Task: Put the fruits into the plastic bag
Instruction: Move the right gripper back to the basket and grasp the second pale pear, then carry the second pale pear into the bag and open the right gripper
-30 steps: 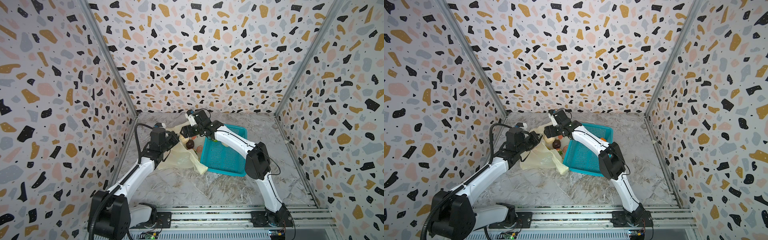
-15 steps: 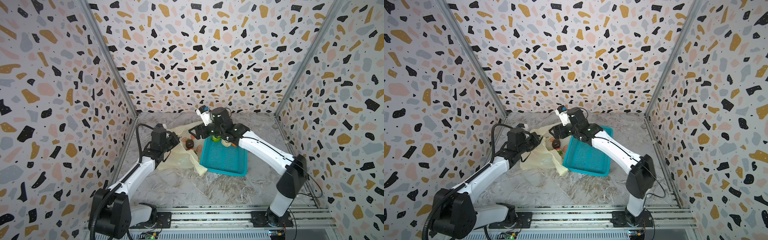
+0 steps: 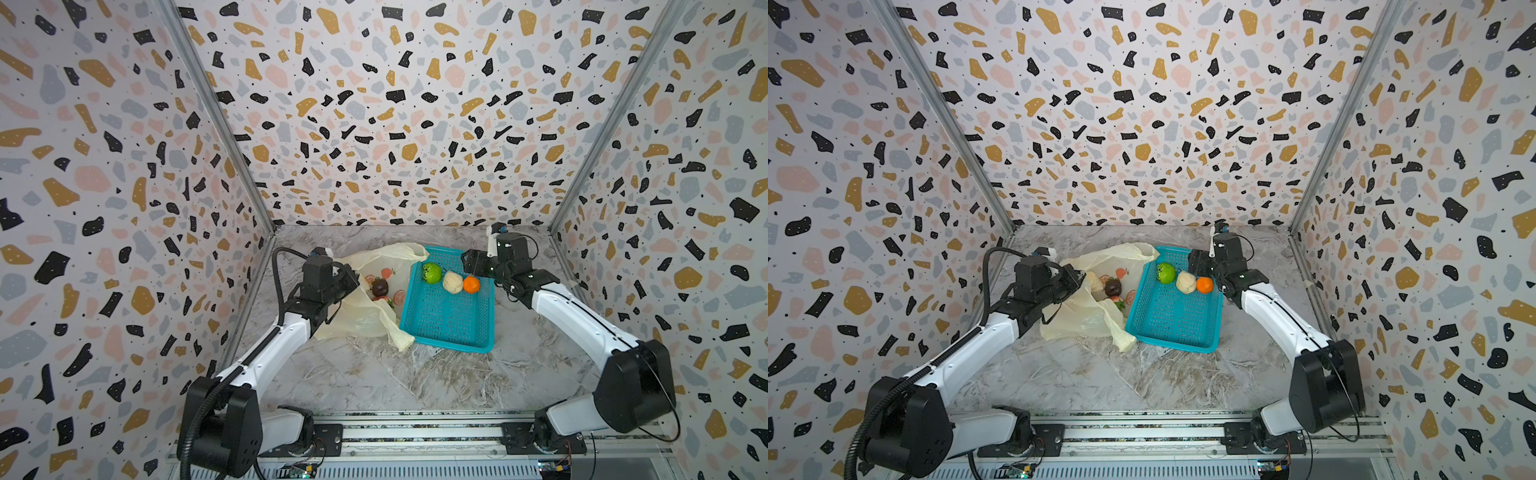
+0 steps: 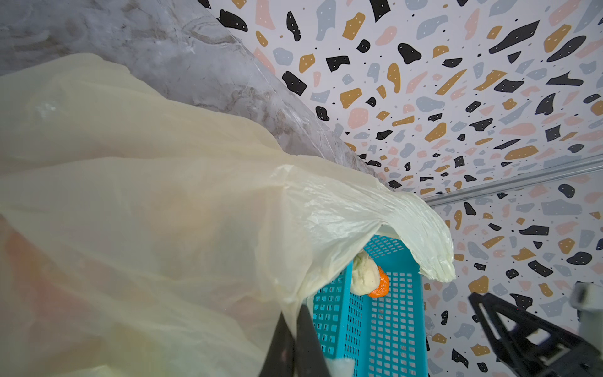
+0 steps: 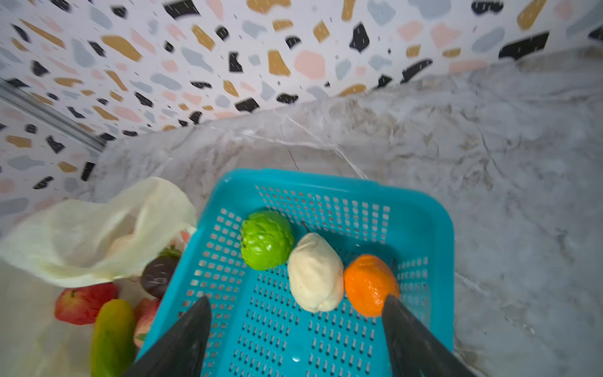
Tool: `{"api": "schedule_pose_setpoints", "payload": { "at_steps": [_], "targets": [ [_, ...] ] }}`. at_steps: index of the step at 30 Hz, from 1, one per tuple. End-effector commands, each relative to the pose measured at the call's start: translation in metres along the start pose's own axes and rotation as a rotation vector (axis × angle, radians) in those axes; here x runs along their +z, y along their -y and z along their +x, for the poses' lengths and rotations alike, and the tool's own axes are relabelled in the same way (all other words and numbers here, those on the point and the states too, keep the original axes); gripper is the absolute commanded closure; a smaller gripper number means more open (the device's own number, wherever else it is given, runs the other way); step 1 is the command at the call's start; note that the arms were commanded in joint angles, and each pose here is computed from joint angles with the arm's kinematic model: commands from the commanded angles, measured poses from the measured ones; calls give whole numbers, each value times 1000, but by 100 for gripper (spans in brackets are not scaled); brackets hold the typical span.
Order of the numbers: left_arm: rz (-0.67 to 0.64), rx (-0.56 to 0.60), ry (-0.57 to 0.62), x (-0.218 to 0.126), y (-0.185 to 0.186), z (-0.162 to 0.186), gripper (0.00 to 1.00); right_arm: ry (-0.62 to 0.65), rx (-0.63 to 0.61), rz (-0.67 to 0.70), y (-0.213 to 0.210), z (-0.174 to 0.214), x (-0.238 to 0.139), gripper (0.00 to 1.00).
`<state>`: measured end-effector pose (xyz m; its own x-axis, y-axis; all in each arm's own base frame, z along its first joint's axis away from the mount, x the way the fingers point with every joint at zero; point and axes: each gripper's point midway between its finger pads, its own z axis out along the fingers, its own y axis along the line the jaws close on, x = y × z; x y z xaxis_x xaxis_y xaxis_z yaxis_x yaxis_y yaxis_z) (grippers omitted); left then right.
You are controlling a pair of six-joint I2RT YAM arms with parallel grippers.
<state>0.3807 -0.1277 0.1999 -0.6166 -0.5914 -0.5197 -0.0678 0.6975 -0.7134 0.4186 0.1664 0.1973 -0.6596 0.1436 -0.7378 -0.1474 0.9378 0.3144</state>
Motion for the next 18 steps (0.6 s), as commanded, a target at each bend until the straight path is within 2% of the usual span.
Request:
{"api": "schedule_pose_setpoints", "payload": {
  "at_steps": [1,4,13,18],
  "targets": [
    [12,10,11,2,5,-3,100,-78,-40,2,-5,6,10,18],
    [10,10,5,3,4,-1,100,-151,-57,28,0,18,31,18],
    [8,18,-7,4,4,0,100,-264,-123,64,6,36,81,19],
    [4,13,-14,5,2,2,100,-352,-214,107,7,59,104,20]
  ]
}}
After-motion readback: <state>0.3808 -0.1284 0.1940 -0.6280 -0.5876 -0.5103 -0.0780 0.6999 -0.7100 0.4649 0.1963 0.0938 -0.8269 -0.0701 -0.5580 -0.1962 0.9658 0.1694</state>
